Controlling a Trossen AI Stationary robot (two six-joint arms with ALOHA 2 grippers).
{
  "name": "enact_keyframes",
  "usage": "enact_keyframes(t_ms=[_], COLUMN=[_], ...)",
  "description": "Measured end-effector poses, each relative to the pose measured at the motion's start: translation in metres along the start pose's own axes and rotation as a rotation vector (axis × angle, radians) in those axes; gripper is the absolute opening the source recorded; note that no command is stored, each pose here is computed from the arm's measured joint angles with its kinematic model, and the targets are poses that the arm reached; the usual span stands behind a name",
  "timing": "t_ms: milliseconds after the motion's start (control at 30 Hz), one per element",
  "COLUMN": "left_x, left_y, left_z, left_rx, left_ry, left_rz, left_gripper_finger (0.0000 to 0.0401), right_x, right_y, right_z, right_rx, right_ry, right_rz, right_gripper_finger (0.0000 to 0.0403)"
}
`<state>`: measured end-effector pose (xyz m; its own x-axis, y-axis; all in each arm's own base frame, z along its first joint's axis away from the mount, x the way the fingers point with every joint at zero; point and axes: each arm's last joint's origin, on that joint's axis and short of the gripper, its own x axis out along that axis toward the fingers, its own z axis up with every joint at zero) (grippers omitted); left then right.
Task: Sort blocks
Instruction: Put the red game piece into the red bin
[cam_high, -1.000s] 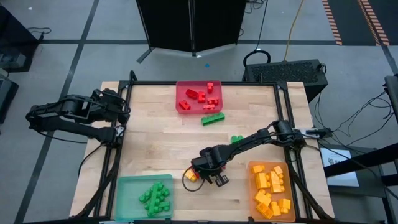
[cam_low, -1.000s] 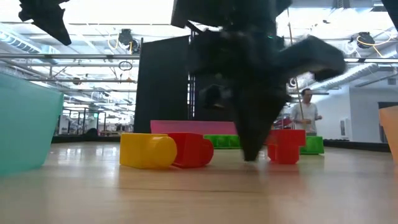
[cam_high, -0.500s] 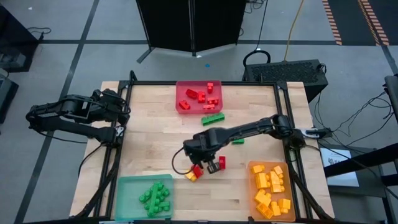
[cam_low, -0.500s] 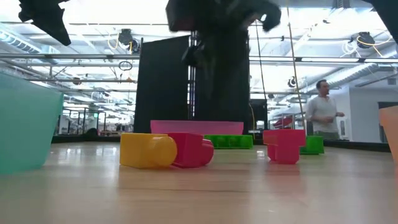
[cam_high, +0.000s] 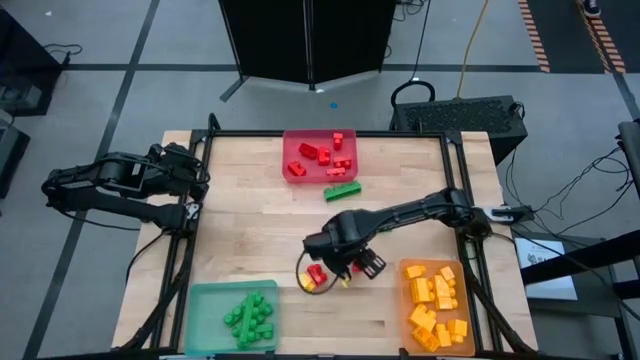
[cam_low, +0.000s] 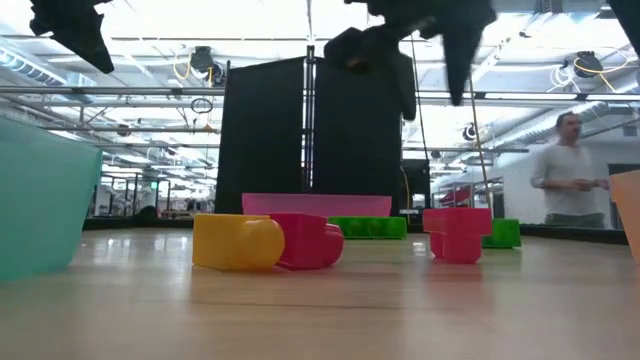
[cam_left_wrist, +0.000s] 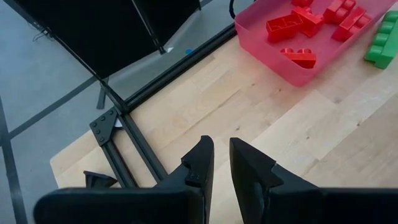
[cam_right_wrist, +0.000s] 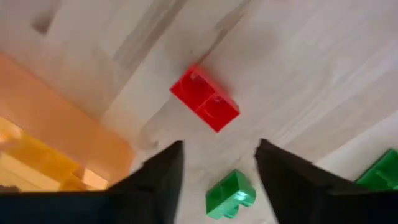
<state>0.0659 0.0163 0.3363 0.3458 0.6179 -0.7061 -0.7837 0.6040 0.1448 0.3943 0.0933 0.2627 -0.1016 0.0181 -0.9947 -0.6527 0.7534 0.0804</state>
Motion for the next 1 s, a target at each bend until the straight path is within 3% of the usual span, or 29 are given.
enact_keyframes(t_ms=[167,300,600,1000], left_x=[0.0,0.0,0.0,0.0], left_y=[0.0,0.0,0.0,0.0], left_z=[0.0,0.0,0.0,0.0], left_rx=[0.0,0.0,0.0,-0.025], left_ry=[0.0,-0.001,-0.002,-0.005], left_rz=[0.0,0.001,0.002,0.006], left_gripper_finger=[0.0059,0.0059,0.0059,0.0059], right_x=[0.014,0.028,0.066,0.124], right_y=[0.01,0.015,0.024,0.025], right_z=[0.003,0.006,0.015,0.006], right_rx=[-0.066,-0.114,-0.222,-0.242], right_ry=[0.078,0.09,0.075,0.08], right_rz=[-0.032,-0.033,-0.046,-0.051], right_gripper_finger=[0.0278,0.0308,0.0313,0.0298])
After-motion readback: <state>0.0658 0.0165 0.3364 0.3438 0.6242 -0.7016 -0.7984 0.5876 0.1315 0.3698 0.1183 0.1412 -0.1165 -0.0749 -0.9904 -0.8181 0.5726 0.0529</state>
